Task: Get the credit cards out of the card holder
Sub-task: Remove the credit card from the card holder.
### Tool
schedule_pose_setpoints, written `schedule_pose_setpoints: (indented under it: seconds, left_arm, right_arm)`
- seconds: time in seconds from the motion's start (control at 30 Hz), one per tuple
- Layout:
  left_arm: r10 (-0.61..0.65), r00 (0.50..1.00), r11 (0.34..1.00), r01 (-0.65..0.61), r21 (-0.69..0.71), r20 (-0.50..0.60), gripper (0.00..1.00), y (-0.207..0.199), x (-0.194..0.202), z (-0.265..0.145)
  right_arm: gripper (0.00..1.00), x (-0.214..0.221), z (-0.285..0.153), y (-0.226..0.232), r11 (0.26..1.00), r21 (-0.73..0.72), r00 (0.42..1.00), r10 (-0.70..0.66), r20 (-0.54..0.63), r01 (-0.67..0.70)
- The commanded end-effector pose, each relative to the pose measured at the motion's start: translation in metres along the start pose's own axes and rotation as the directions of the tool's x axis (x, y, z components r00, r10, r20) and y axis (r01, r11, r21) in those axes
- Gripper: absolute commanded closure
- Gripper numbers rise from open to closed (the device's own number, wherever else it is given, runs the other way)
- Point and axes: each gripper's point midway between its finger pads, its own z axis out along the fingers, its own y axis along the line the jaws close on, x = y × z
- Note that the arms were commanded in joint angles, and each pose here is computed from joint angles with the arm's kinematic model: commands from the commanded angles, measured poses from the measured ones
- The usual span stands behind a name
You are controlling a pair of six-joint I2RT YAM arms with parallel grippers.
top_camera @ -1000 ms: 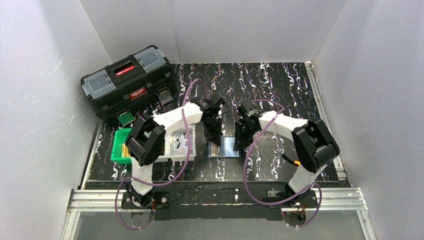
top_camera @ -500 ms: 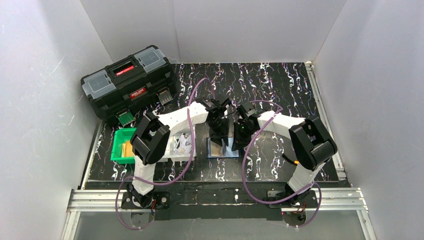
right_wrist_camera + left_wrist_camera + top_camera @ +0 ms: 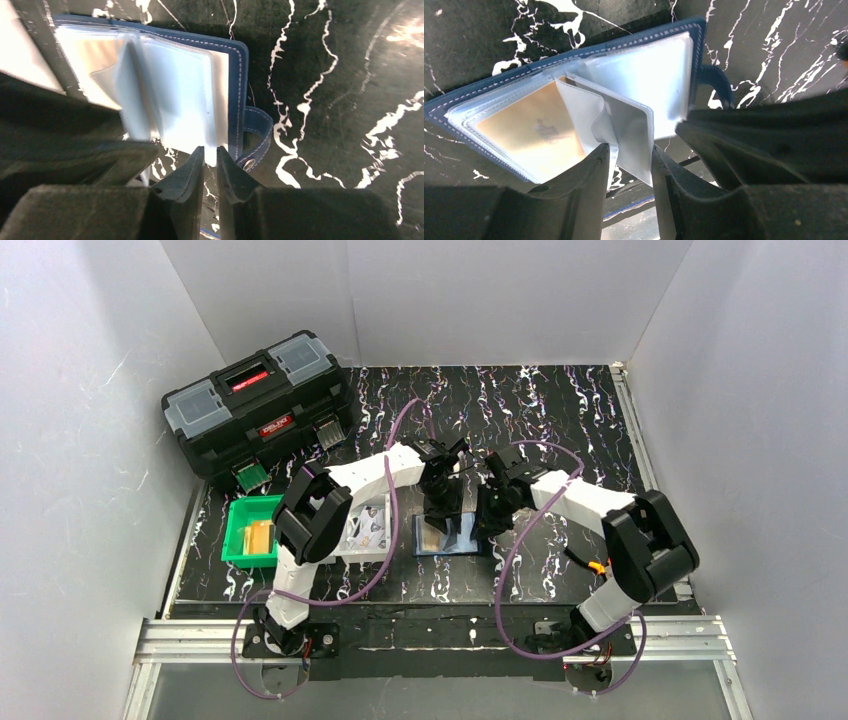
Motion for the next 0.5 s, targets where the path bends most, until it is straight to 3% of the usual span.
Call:
schedule_pose_setpoints:
  seconds: [0.0,0.23,0.47]
  left_arm:
    - [0.008,1.0,1.0,-0.008,-0.014,-0.004,0.65,-0.002,-0.002,0.0]
    - [0.001,1.0,1.0,-0.002,-0.019,-0.012,0.65,-0.001,-0.003,0.006]
    - [0.003,1.0,1.0,-0.003,-0.016,-0.017,0.62,-0.001,-0.002,0.006]
  right_arm:
    - [0.77,-0.013,-0.026,0.004,1.0,-0.003,0.994,0.003,0.113,-0.003]
    - [0.7,-0.013,-0.045,0.023,0.995,-0.099,0.987,-0.013,0.157,0.029]
    - [0.76,-0.008,-0.038,0.035,0.983,-0.176,0.988,-0.024,0.153,0.051]
